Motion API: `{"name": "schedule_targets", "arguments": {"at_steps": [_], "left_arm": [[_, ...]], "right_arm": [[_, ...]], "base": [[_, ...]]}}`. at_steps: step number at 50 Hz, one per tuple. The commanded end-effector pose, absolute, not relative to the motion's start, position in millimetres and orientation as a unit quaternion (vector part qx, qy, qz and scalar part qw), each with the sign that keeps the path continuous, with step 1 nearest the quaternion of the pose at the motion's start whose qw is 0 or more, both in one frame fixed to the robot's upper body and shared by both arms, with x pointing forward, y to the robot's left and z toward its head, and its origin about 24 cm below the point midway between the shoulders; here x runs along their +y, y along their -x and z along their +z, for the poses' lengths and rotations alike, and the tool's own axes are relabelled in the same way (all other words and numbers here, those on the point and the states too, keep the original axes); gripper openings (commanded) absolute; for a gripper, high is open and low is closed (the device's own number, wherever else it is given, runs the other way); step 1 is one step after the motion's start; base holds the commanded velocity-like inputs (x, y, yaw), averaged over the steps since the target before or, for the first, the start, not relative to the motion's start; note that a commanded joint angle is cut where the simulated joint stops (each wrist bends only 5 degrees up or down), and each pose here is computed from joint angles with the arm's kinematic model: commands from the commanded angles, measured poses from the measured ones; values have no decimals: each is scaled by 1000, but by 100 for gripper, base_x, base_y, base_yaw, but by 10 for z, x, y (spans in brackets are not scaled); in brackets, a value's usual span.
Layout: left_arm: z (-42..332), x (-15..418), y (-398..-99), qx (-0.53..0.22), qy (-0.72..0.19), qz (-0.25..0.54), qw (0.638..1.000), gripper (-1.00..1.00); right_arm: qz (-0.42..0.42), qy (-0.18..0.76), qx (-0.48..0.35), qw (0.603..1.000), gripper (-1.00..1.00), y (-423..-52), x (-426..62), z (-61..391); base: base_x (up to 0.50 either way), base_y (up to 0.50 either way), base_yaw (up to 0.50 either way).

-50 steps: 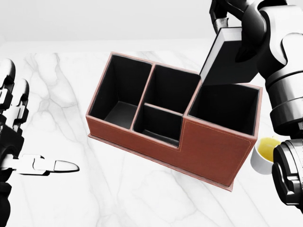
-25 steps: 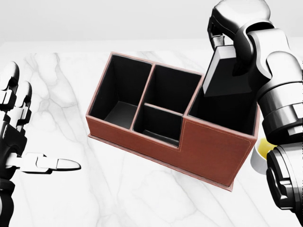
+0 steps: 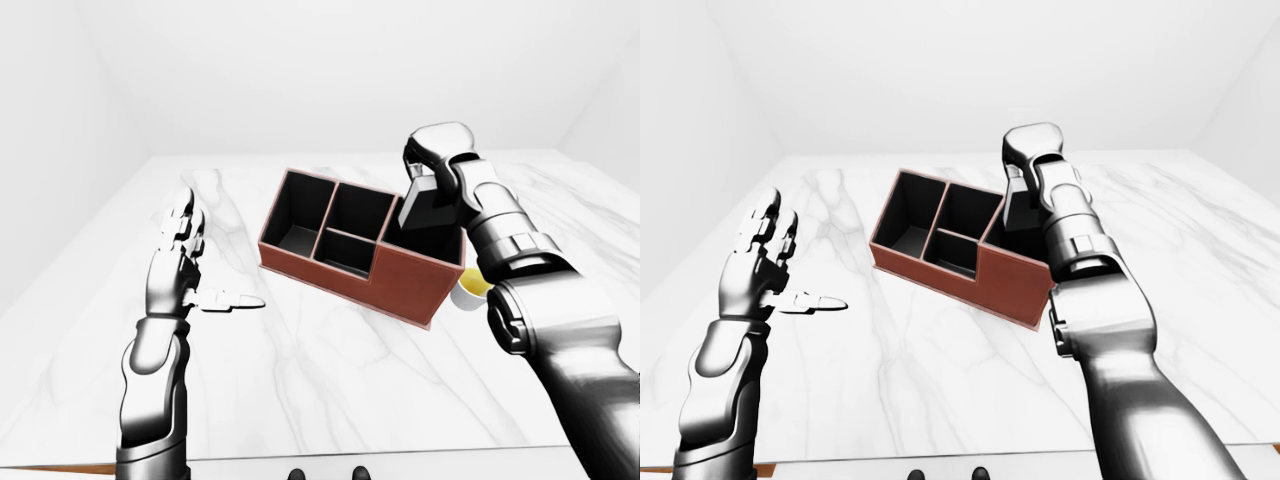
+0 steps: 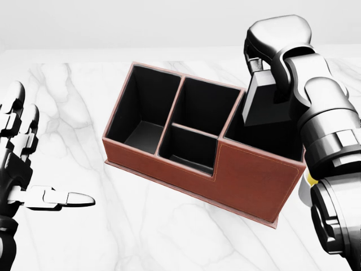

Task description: Pick up the book and place it in the right compartment of the caddy.

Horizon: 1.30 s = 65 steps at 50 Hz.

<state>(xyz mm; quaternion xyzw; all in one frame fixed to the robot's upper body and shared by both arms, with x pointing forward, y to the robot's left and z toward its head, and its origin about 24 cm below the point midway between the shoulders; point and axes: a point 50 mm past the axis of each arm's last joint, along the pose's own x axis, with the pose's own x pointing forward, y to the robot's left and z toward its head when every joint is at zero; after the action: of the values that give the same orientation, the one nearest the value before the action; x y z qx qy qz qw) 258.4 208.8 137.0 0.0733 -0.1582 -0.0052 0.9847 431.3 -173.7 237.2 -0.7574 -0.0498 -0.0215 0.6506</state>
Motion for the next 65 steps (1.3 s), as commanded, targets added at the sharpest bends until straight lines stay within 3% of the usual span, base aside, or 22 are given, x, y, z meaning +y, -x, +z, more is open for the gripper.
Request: {"name": "schedule_targets", "arguments": {"at_steps": [1, 65], "left_arm": [[1328, 2099, -2606, -148, -72, -5, 986, 100], [1140, 2155, -2618, -108, -61, -2, 992, 100]], "right_arm": [[-29, 761, -64, 645, -100, -4315, -1701, 2375], [-19, 756, -74, 650, -100, -4307, -1597, 2041]], "base": [[0, 0, 0], [0, 0, 0]]}}
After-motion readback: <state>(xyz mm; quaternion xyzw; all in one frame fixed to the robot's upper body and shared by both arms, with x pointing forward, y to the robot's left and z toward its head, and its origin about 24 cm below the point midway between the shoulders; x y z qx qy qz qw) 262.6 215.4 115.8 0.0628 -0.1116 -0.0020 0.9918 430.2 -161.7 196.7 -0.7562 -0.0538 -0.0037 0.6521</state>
